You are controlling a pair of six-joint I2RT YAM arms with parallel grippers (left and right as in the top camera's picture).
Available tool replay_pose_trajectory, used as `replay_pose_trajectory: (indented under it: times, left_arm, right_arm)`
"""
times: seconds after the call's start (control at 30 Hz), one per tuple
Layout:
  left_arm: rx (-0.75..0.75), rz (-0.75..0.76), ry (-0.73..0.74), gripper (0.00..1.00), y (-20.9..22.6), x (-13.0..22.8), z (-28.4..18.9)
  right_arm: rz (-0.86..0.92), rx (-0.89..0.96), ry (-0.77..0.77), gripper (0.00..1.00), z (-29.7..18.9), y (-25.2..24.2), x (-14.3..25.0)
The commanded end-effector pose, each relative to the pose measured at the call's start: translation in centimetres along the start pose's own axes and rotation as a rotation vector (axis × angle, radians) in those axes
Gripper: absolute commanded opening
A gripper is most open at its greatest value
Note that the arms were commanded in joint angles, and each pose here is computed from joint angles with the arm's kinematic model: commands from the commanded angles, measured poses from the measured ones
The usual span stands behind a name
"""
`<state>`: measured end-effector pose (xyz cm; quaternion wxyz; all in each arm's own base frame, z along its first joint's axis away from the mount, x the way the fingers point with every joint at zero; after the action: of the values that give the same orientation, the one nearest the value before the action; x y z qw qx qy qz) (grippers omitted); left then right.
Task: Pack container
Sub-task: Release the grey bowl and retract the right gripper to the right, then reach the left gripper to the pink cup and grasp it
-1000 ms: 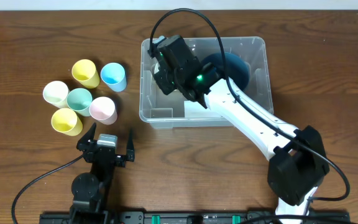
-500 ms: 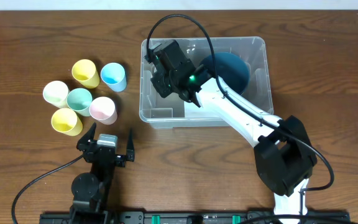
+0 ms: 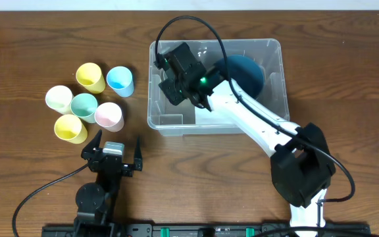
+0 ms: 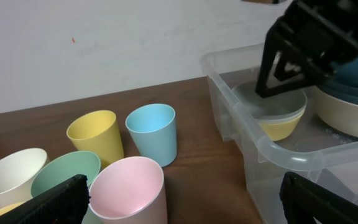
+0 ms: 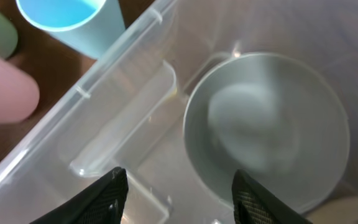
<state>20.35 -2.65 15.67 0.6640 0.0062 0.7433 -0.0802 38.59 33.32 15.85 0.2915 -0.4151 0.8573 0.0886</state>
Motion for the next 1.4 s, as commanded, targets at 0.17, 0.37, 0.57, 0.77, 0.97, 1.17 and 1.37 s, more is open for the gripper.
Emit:
replay_pose_trajectory:
  times: [0.17, 0.37, 0.57, 0.77, 0.97, 1.17, 1.37]
  left_arm:
    - [-0.012, 0.004, 0.046, 0.98, 0.3, 1.3, 0.1]
    - [-0.012, 0.004, 0.046, 0.98, 0.3, 1.3, 0.1]
    - [-0.012, 0.004, 0.046, 0.98, 0.3, 1.3, 0.1]
    - [-0.012, 0.004, 0.046, 0.98, 0.3, 1.3, 0.1]
    - [-0.01, 0.005, 0.027, 0.98, 0.2, 0.9, 0.1]
    - [-0.012, 0.004, 0.046, 0.98, 0.3, 1.3, 0.1]
    - [-0.009, 0.006, 0.024, 0.98, 0.2, 0.8, 0.1]
  right_arm:
    - [0.025, 0.021, -0.076, 0.57, -10.7, -1.0, -4.2]
    - [0.274, 0.236, -0.014, 0.68, -16.3, -6.6, -1.3]
    - [0.539, 0.363, 0.032, 0.72, -20.7, -14.0, 3.6]
    - [0.892, 0.486, 0.105, 0.99, -23.8, -21.1, 10.8]
    - [1.093, 0.542, 0.128, 0.99, -26.7, -25.4, 16.4]
    - [1.283, 0.61, 0.128, 0.99, -29.3, -27.7, 20.9]
    - [1.348, 0.621, 0.123, 0.99, -30.4, -28.5, 22.6]
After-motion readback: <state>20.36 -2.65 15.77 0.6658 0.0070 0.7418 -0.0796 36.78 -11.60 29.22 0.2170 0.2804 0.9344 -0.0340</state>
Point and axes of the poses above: each gripper's point midway between its finger pads, its own z axis out along the fingers, its own y axis along the line the jaws close on, x = y × z, the point moved 4 cm from there along -z, back along the fingers, and after that the axes turned 13 degrees about -z, right-handed, at the moved point
